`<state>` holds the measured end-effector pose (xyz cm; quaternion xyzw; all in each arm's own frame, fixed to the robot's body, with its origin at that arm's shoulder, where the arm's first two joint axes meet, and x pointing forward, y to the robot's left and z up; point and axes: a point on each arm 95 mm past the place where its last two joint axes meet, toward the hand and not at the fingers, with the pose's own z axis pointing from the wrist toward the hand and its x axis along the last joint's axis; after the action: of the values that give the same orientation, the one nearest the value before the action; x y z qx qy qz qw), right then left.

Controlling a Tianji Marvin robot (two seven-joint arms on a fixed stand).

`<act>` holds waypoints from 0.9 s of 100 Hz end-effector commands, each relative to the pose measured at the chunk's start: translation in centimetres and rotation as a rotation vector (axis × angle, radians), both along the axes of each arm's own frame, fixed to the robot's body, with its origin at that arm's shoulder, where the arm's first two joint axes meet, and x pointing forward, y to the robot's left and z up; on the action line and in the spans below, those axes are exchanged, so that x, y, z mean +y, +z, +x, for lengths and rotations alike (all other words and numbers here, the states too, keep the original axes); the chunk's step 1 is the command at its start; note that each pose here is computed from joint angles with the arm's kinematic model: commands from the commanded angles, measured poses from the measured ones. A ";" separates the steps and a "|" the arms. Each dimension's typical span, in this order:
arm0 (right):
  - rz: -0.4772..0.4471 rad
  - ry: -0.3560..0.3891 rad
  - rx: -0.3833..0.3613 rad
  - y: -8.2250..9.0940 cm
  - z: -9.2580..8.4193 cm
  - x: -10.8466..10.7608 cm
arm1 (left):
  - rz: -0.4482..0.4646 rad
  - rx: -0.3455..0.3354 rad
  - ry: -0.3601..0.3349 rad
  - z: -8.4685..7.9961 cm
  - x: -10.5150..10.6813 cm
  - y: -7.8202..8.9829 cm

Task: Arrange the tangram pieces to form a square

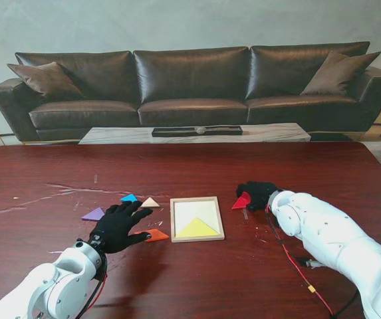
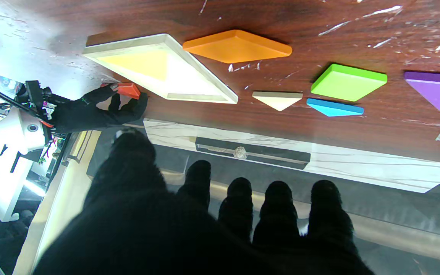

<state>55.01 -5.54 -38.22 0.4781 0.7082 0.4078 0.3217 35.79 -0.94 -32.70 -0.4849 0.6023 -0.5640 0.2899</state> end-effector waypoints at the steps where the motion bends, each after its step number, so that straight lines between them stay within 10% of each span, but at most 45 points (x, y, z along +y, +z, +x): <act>1: -0.071 0.006 0.173 -6.3 -4.5 -1.0 | -0.003 -0.005 -0.005 0.0 -0.1 0.1; 90: -0.072 0.030 0.135 -6.1 -4.5 -0.9 | 0.030 -0.033 0.005 -0.3 -0.1 0.5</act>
<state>54.78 -5.34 -38.46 0.4662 0.7136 0.4085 0.3265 35.62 -0.90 -32.35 -0.4734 0.6055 -0.5609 0.3076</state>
